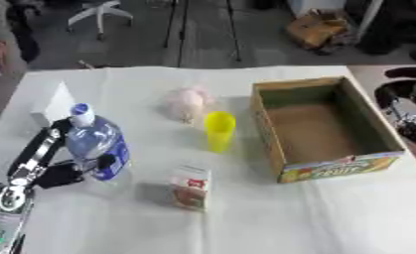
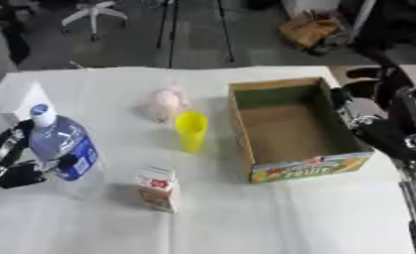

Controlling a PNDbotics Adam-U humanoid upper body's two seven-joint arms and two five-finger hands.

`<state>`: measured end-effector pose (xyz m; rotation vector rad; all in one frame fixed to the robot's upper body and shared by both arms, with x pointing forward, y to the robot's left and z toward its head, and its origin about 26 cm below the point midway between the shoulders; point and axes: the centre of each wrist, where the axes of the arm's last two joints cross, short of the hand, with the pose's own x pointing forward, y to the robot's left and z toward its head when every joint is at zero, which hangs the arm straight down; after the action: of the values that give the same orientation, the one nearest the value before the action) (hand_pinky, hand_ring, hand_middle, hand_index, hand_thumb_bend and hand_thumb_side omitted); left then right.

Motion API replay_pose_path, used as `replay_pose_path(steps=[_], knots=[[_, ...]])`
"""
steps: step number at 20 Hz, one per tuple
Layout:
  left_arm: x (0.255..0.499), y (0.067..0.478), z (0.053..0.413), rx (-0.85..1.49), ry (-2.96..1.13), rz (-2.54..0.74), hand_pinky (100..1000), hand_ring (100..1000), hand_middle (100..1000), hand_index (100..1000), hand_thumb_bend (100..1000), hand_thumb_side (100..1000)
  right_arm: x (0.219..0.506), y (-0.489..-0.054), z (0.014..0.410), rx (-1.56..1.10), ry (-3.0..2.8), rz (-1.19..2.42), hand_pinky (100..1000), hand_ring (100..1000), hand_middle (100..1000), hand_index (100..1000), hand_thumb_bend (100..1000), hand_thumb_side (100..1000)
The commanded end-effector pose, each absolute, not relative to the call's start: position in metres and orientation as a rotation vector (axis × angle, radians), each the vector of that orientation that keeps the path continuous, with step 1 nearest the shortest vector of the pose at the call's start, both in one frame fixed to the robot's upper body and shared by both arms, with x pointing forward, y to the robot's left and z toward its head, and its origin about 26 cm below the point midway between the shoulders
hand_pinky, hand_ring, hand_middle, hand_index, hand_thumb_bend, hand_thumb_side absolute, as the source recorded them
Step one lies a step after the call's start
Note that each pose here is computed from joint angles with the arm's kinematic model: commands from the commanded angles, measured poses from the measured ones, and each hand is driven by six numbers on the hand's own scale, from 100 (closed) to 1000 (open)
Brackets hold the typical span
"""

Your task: Pick up objects on the table and place them in the box.

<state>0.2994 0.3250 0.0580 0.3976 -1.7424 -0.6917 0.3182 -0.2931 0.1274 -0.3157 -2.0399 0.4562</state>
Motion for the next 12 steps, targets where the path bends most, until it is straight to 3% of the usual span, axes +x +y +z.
replay_pose_path(steps=[1,2,3,12], knots=[[0.301,0.328,0.064,0.436,-1.755,-0.681,511,757,536,724,416,375,0.319,-0.296,0.135,-0.322,-2.061,0.466,758,710,735,1000,433,397],[0.302,0.327,0.066,0.438,-1.767,-0.668,481,728,498,674,312,333,0.319,-0.296,0.135,-0.322,-2.06,0.465,758,710,735,1000,432,397],[0.304,0.326,0.07,0.439,-1.787,-0.652,478,726,495,674,267,331,0.319,-0.296,0.135,-0.321,-2.06,0.466,758,710,735,1000,432,397],[0.327,0.301,0.123,0.391,-1.989,-0.567,493,732,493,686,228,314,0.319,-0.295,0.133,-0.314,-2.055,0.471,758,709,735,1000,431,399]])
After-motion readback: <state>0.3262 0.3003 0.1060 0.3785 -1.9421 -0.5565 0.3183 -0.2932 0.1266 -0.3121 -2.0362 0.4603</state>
